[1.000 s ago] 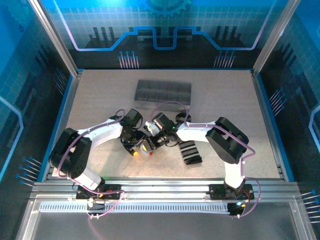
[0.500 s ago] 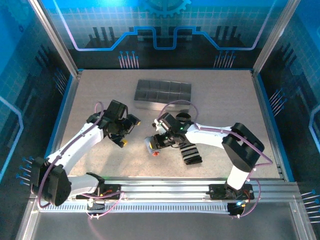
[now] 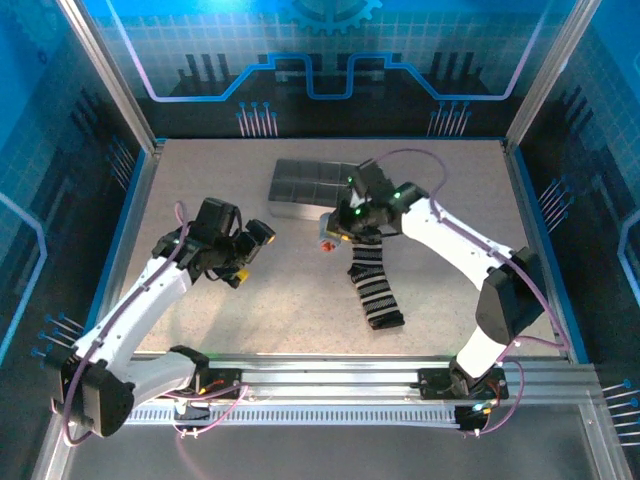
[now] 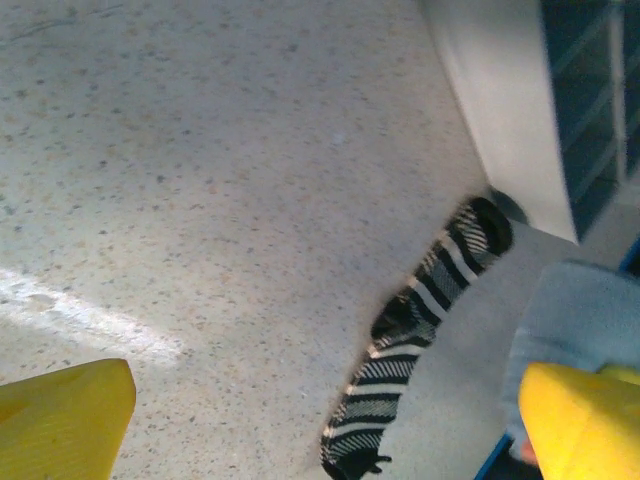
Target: Roll the socks
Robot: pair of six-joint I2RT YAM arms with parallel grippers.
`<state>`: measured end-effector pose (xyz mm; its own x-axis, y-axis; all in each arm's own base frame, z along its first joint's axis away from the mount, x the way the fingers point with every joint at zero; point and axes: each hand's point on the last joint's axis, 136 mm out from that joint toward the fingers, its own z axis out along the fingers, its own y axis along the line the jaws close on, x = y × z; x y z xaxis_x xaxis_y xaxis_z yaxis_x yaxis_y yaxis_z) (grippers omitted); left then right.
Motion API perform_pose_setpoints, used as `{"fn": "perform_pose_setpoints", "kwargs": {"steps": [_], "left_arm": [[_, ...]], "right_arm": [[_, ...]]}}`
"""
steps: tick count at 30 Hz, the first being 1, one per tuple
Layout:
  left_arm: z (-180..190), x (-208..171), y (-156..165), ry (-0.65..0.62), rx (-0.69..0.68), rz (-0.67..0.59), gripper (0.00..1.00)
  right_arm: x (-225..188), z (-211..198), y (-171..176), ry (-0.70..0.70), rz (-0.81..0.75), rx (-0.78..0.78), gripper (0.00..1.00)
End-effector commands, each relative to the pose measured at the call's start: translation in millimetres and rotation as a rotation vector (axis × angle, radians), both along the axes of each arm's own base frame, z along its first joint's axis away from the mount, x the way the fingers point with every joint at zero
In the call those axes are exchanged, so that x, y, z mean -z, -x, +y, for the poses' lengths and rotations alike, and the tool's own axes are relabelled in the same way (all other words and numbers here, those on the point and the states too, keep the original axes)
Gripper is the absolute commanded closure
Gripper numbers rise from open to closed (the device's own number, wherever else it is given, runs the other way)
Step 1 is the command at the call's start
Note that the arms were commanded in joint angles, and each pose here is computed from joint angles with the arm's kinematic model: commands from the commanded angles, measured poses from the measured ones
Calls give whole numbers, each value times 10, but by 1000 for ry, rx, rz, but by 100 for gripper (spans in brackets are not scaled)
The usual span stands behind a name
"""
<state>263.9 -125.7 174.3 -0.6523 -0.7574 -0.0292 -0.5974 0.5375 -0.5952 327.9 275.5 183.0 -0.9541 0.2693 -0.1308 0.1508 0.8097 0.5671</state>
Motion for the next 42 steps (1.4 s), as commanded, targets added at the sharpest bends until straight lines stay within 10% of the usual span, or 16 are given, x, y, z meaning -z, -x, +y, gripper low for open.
{"fn": "perform_pose_setpoints", "kwargs": {"steps": [1,18,33,42], "left_arm": [[-59,-319,22,15,107,-132,3],[-15,-212,156,14,98,-96,3],[-31,-265,147,24,101,-110,3],[-169,-787,69,127,170,-408,6]], "right_arm": [[-40,-392,-75,32,233,243,100],[157,-786,-1174,-157,550,633,100],[645,-947,-1324,-220,655,697,100],[798,-1059,-1378,-244,679,747,100]]}}
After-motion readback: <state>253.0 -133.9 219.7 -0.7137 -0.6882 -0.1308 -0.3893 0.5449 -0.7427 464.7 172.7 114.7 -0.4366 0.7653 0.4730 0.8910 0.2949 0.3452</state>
